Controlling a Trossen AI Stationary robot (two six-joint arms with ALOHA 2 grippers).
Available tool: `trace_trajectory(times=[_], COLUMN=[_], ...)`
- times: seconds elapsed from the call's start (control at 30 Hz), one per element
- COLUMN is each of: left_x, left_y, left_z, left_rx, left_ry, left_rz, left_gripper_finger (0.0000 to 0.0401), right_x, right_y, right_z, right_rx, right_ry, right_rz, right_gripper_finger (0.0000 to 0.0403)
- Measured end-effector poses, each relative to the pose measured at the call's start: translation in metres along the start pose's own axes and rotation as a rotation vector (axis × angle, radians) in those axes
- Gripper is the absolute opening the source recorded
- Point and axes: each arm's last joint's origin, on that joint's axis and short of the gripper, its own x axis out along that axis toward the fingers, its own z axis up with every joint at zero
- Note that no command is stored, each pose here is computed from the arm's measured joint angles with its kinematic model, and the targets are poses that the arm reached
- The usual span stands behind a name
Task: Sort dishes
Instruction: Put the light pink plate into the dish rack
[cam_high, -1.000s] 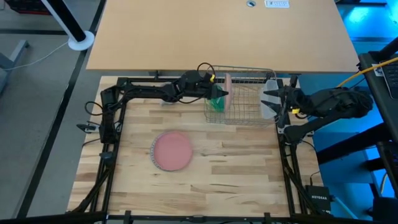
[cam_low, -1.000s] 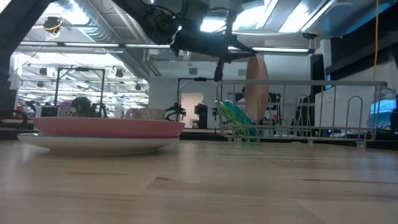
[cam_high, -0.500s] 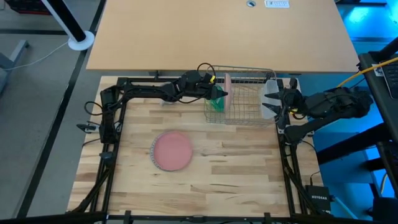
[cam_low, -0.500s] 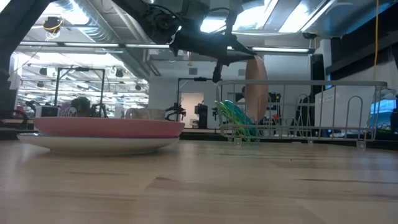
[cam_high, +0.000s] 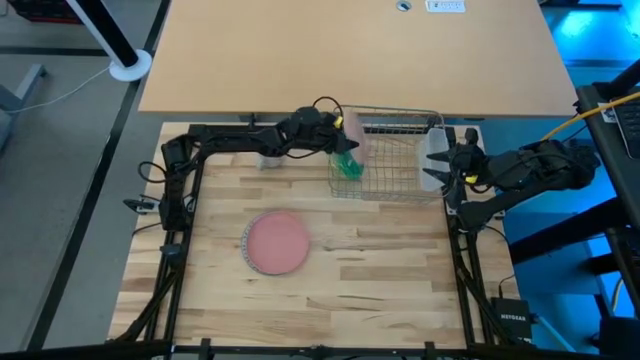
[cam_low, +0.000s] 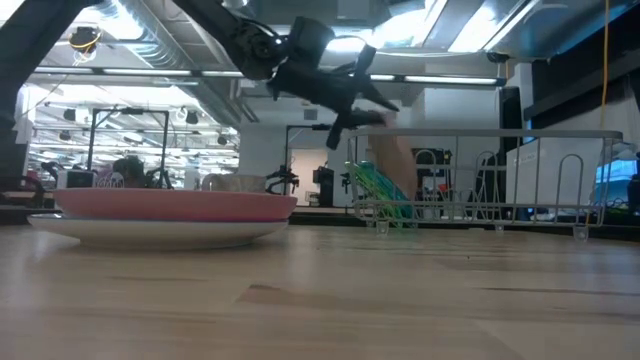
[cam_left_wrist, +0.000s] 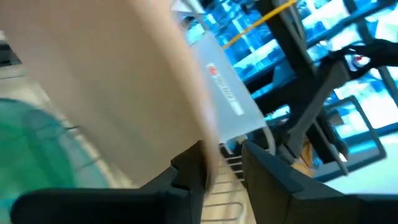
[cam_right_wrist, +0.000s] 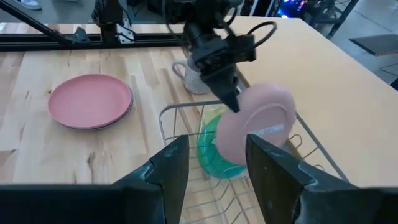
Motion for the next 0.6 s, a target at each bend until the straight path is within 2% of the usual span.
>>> trace_trajectory(times=[0.2, 0.5, 0.6], left_x=[-0.004, -0.004, -0.004], left_y=[0.014, 0.009, 0.009], left_z=[0.003, -0.006, -0.01], left_rx=[-0.082, -0.13, -0.135], left_ry=[0.049, 0.245, 0.283], left_rz=[0.064, -0.058, -0.052], left_gripper_finger=[0.0103, 0.0089, 0.0088], right_x=[0.0, 0.0, 0.0], right_y=[0.0, 0.0, 0.0], right_z=[-0.001, -0.003, -0.003], right_rx=[-0.005, -0.018, -0.018], right_ry=[0.01, 0.028, 0.028], right_rz=[0.011, 0.015, 0.015], right_gripper_finger=[0.0163, 0.0163, 0.0163])
